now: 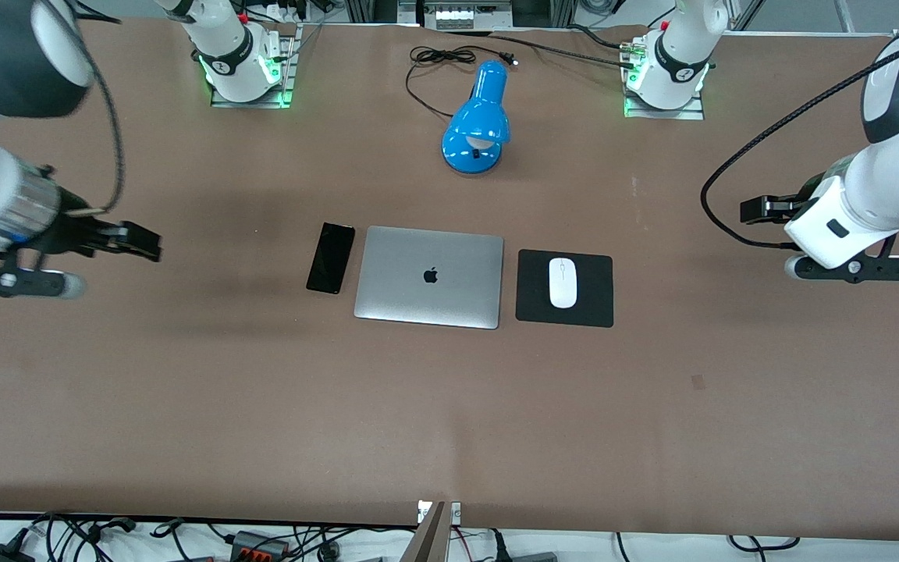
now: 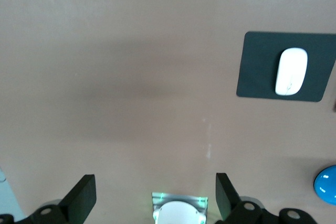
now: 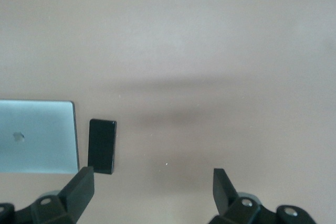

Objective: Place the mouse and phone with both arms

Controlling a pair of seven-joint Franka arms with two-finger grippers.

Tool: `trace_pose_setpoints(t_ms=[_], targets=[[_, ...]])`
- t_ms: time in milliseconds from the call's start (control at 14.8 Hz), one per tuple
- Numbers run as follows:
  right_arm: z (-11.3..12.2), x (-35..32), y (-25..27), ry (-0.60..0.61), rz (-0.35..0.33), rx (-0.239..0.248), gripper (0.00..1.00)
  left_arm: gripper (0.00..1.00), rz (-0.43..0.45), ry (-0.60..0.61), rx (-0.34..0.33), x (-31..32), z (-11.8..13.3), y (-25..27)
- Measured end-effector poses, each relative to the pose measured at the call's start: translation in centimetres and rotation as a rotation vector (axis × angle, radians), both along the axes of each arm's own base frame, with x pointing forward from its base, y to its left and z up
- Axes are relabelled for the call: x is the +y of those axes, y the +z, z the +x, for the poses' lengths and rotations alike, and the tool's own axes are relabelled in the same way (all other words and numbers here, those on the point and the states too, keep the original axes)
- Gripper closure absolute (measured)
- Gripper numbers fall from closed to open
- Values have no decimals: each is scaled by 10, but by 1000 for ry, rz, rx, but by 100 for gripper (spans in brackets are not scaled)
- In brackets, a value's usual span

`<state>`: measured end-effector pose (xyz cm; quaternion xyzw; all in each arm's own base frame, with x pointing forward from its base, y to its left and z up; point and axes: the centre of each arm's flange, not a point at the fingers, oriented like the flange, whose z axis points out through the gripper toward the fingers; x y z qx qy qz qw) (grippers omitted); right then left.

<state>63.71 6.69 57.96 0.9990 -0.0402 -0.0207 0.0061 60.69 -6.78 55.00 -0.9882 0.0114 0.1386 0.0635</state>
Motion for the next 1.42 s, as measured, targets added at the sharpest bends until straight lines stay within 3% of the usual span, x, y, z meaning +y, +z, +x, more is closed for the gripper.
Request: trace_pose_setpoints(t_ms=[472, 607, 810, 945, 1215, 1417], targets=[[1, -89, 27, 67, -32, -142, 0, 0, -119, 41, -60, 8, 11, 19], [-1, -94, 27, 79, -36, -142, 0, 0, -202, 108, -48, 34, 15, 14], [-12, -95, 24, 84, -38, -140, 0, 0, -230, 116, -135, 68, 15, 26], [-27, -94, 15, 86, -38, -135, 0, 0, -223, 31, -184, 82, -1, 41], [-74, -91, -4, 92, -36, -102, 0, 0, -153, -22, -317, 82, -17, 44], [-93, -89, -1, 94, -37, -99, 0, 0, -129, -42, -291, 76, -40, 43]])
